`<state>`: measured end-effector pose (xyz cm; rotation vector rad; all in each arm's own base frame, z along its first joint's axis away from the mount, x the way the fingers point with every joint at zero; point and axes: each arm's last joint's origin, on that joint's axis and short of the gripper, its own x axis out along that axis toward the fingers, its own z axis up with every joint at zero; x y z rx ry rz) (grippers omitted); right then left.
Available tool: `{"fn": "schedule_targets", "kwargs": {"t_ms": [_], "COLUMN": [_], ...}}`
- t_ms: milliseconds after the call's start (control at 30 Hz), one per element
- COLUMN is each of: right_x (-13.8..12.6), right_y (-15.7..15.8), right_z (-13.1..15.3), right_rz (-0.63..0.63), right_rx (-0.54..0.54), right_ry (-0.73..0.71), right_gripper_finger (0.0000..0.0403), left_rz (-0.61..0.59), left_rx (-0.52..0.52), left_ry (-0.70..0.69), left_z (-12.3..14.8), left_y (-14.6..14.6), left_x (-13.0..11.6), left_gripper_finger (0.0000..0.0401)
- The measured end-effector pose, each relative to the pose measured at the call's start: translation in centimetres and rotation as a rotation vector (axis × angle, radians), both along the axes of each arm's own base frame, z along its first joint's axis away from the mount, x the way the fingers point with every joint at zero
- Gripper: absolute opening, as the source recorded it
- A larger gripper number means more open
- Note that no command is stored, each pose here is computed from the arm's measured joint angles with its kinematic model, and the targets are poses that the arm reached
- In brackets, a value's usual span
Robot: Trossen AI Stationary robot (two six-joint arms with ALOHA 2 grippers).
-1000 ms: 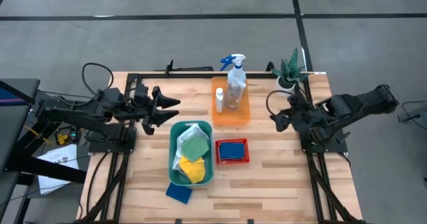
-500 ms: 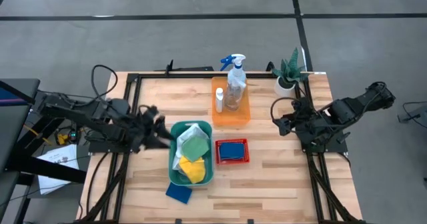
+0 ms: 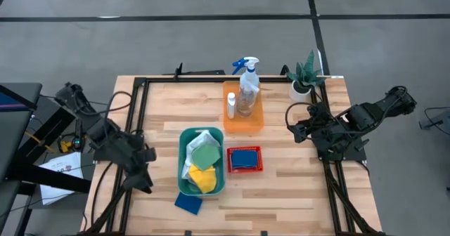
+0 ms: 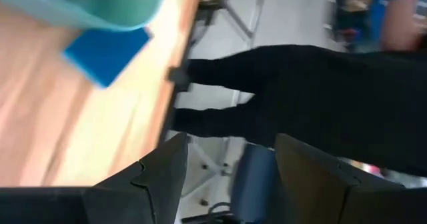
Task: Pick & Place Kitchen Items
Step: Put the blue sponge into the red bin
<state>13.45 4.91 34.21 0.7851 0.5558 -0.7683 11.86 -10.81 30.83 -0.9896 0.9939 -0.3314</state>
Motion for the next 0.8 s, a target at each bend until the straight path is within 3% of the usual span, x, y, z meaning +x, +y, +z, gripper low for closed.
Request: {"fn": "schedule_targets", "kwargs": {"t_ms": [267, 433, 633, 800], "right_x": [0.0, 0.1, 0.1, 0.1], "right_y": [0.0, 0.0, 0.1, 0.1], "right_z": [0.0, 0.0, 0.1, 0.1], "right_rz": [-0.004, -0.005, -0.005, -0.004], "right_rx": [0.004, 0.01, 0.012, 0.011], "right_ry": [-0.003, -0.013, -0.016, -0.016], "right_gripper_finger": [0.0291, 0.0291, 0.0291, 0.0291], "left_rz": [0.118, 0.148, 0.25, 0.316], "left_rx": [0.078, -0.005, -0.118, -0.043], "left_ry": [0.042, 0.115, 0.037, 0.035], "left_z": [-1.7, -5.4, -9.7, -12.8], "left_y": [-1.0, -2.2, -3.2, -2.9], "left_x": [-1.3, -1.7, -2.5, -3.3], "left_gripper_finger": [0.0222, 0.0222, 0.0222, 0.0217]}}
